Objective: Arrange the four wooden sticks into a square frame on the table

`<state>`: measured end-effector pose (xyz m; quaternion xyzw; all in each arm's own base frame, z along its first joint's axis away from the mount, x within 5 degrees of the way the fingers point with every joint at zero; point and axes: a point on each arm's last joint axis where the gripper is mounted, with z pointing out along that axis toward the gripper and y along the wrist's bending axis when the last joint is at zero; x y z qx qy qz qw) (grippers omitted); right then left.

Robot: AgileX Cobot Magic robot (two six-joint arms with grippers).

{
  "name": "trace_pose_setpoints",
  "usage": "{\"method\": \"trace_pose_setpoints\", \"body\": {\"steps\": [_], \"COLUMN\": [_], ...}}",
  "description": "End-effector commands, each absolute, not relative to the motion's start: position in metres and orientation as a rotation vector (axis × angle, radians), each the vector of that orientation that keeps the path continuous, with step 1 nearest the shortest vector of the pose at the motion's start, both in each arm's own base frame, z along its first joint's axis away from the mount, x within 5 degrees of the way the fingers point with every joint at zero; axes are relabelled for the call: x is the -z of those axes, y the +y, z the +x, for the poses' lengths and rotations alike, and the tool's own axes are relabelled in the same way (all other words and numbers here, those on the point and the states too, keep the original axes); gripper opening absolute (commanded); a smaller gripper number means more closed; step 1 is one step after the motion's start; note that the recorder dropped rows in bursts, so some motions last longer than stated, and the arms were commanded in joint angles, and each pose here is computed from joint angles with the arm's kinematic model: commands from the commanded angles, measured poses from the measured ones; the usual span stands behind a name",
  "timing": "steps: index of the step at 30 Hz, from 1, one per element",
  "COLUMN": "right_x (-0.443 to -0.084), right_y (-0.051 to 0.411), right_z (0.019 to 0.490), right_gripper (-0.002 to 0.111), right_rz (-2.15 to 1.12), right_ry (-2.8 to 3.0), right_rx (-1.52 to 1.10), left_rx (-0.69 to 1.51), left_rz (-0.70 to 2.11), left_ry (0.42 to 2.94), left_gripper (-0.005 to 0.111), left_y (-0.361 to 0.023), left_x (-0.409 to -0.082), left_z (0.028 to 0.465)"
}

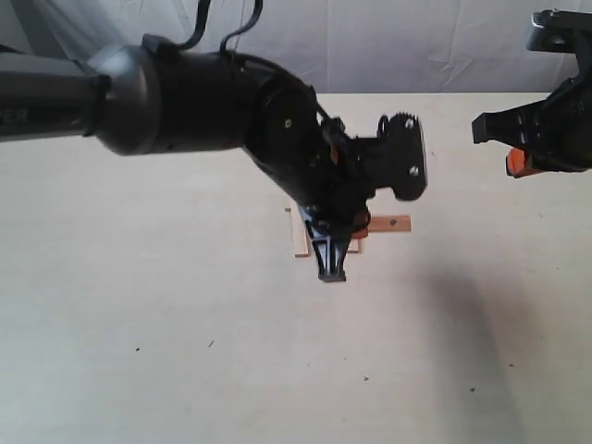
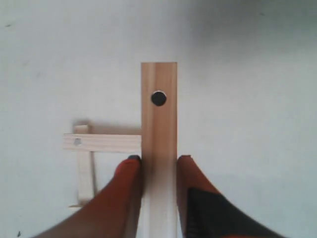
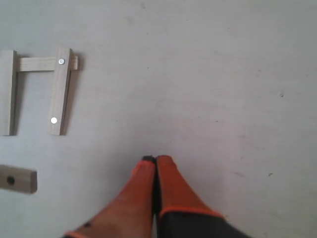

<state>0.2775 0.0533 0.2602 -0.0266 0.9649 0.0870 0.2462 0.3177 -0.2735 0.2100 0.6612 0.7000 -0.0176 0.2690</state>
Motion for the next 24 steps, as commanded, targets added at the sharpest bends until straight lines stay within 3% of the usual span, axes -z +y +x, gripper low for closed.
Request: {"method": "trace_pose_setpoints", "body": {"steps": [1,12,24], "right_x": [-0.263,-0.264,-0.264], "right_y": [0.052,0.053,0.053], "right_z": [0.277,0.278,0.279], "right_gripper": [0.000,0.000,0.000], "right_rz": [-0.076,-0.059,-0.048], "right_ry": [2.608,2.597,2.591], "right_rx": [-0.232,-0.253,-0.255], "left_rx": [0.004,0.032,0.055], "left_rz": [1.760,1.798,1.785], "left_ry": [1.941,2.018,2.044], "left_gripper": [0.000,0.000,0.002], "left_y": [-0.268,-0.260,-0.260], "left_x": [-0.194,-0.135,-0.131], "left_z": [0.351,0.377,0.377]}}
